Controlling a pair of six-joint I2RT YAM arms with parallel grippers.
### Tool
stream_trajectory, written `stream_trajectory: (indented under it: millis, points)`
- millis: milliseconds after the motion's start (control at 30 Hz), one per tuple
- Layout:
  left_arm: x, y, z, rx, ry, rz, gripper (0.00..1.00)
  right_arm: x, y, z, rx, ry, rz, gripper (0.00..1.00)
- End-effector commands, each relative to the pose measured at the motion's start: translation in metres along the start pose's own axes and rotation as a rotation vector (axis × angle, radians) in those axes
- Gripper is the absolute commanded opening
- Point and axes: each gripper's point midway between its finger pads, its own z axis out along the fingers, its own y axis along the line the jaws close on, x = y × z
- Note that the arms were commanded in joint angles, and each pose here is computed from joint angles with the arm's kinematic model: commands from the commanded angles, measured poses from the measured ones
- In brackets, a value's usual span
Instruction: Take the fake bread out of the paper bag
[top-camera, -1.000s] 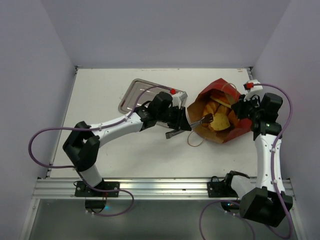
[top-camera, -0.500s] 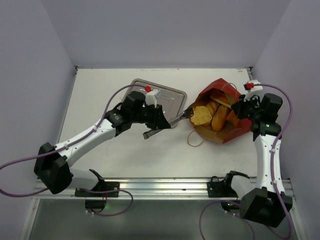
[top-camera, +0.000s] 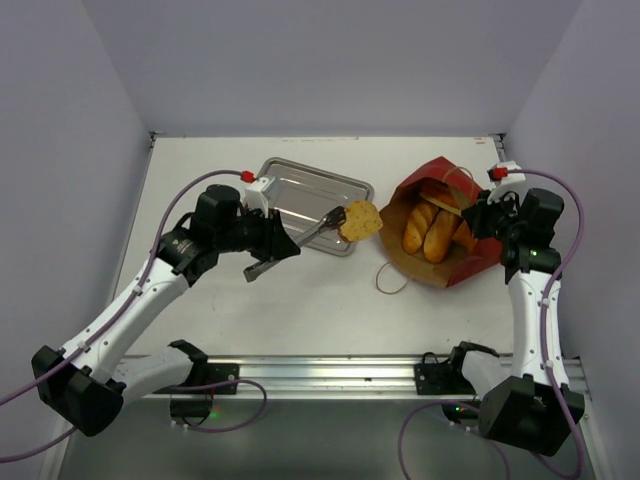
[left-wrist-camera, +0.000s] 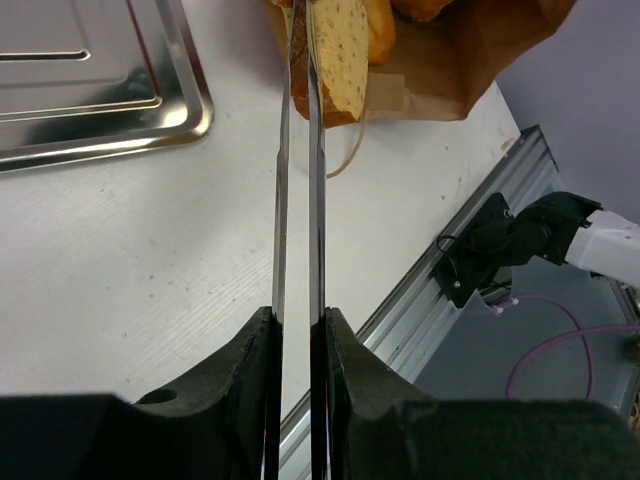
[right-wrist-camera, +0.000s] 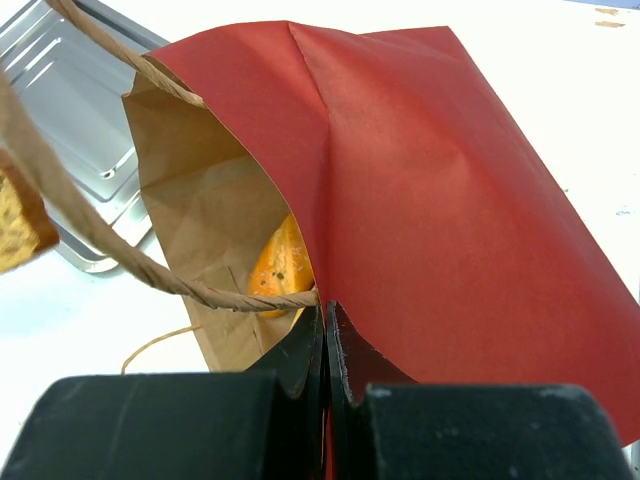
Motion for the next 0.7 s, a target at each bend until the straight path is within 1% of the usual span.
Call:
stream_trajectory:
  millis: [0,33,167,267,300,433,500,533,567,600,667]
  points:
    - [-0.016,0.003,-0.011,-0.015,-0.025,0.037,0.0,-0.008,-0.002,-0.002,0.018,-0.037,-0.011,0.0]
    - [-0.017,0.007,-0.007,-0.025,-0.016,0.03,0.0,-0.007,-0.002,-0.002,0.018,-0.034,-0.007,0.0]
    - [-0.036,0.032,0.006,-0.091,-0.048,-0.006,0.0,-0.007,-0.001,-0.001,0.015,-0.037,-0.005,0.0]
    - [-0.052,0.05,0.026,-0.118,-0.084,-0.027,0.0,-0.007,-0.001,-0.001,0.012,-0.039,-0.004,0.0]
    - [-0.063,0.052,0.032,-0.11,-0.117,-0.017,0.0,-0.006,-0.001,0.0,0.01,-0.036,-0.001,0.0]
    - [-0.075,0.081,0.068,-0.139,-0.11,-0.059,0.0,-0.007,0.001,0.0,0.002,-0.04,0.001,0.0]
    - [-0.082,0.089,0.079,-0.141,-0.119,-0.06,0.0,-0.006,0.001,0.0,0.0,-0.039,0.002,0.0]
    - [-0.079,0.1,0.089,-0.153,-0.103,-0.074,0.0,-0.006,0.001,0.0,0.0,-0.04,0.002,0.0]
    - [-0.087,0.102,0.093,-0.152,-0.113,-0.069,0.0,-0.007,0.002,0.0,-0.001,-0.042,0.002,0.0]
    - [-0.084,0.113,0.103,-0.168,-0.095,-0.082,0.0,-0.006,0.001,0.0,-0.001,-0.042,0.002,0.0]
    - [-0.093,0.12,0.108,-0.173,-0.104,-0.084,0.0,-0.007,0.001,0.0,0.0,-0.043,0.002,0.0]
